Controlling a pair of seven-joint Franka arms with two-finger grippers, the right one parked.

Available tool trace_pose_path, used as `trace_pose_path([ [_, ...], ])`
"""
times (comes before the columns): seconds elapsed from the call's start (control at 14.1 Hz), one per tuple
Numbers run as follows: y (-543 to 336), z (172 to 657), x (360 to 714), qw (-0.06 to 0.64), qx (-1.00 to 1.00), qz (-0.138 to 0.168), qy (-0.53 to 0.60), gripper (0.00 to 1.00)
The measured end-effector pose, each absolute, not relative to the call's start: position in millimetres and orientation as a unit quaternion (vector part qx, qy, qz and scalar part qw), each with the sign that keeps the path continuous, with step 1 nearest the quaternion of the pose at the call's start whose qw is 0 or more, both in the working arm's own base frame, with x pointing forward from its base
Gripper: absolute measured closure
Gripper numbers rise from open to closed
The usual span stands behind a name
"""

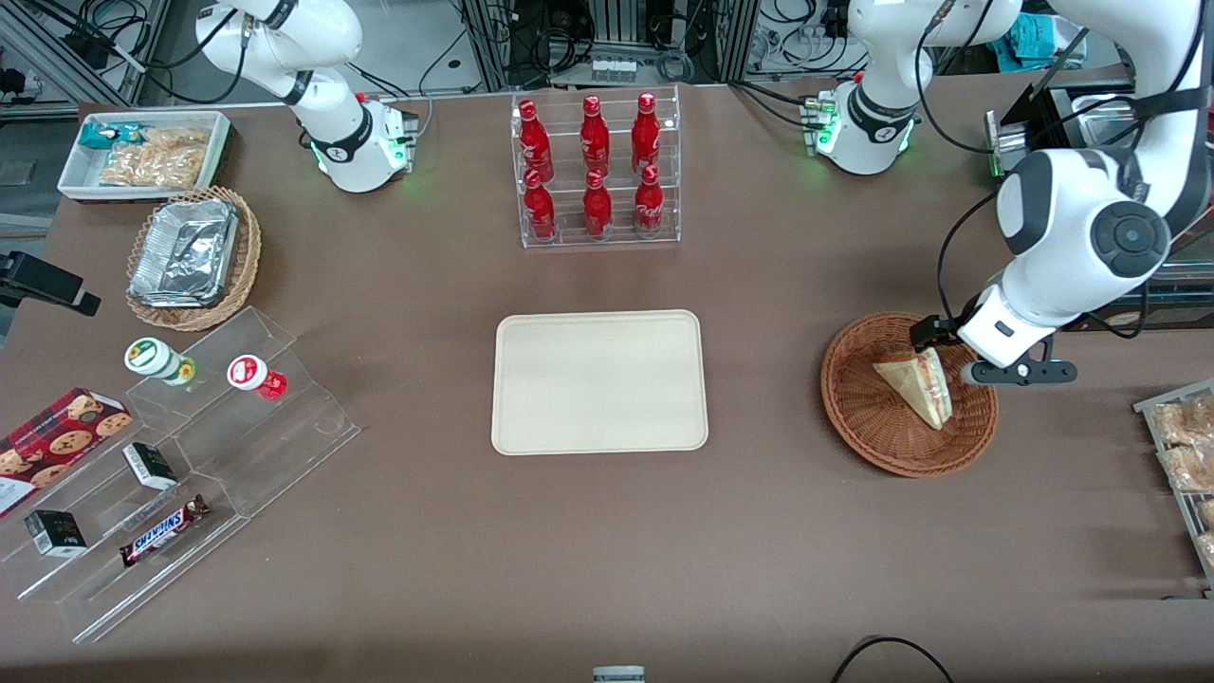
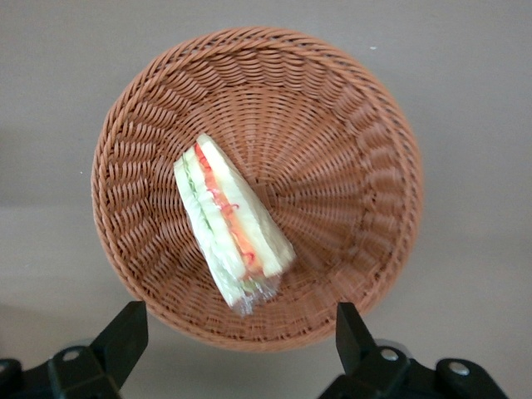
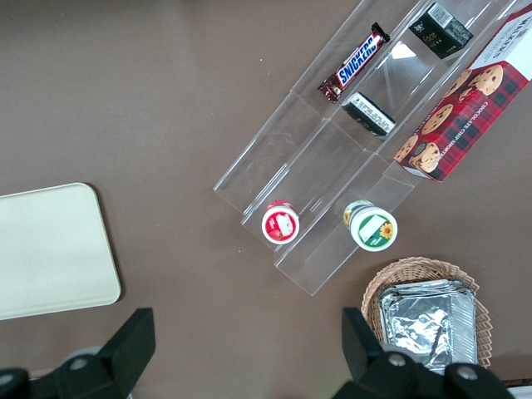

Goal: Place sandwich from basket to tray
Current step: 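Move the left gripper over the wicker basket and lower toward the sandwich, then close the left gripper on the wrapped sandwich in the basket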

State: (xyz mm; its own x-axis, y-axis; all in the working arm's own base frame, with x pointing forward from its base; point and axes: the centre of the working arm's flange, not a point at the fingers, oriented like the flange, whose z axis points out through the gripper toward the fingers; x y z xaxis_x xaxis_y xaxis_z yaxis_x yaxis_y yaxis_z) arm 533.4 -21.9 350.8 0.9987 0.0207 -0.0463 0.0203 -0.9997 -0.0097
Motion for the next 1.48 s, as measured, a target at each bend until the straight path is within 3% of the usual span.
trace_pose_path([
  [0.42, -19, 323, 527, 0.007, -0.972, 0.015, -0.232, 0.0],
  [0.71, -20, 299, 535, -0.001, -0.923, -0.007, -0.385, 0.0],
  [1.13, -21, 247, 531, 0.018, -0.906, 0.029, -0.421, 0.0],
  [1.2, -21, 242, 530, 0.02, -0.906, 0.034, -0.422, 0.04],
  [1.48, -23, 253, 534, 0.03, -0.906, 0.052, -0.419, 0.48],
])
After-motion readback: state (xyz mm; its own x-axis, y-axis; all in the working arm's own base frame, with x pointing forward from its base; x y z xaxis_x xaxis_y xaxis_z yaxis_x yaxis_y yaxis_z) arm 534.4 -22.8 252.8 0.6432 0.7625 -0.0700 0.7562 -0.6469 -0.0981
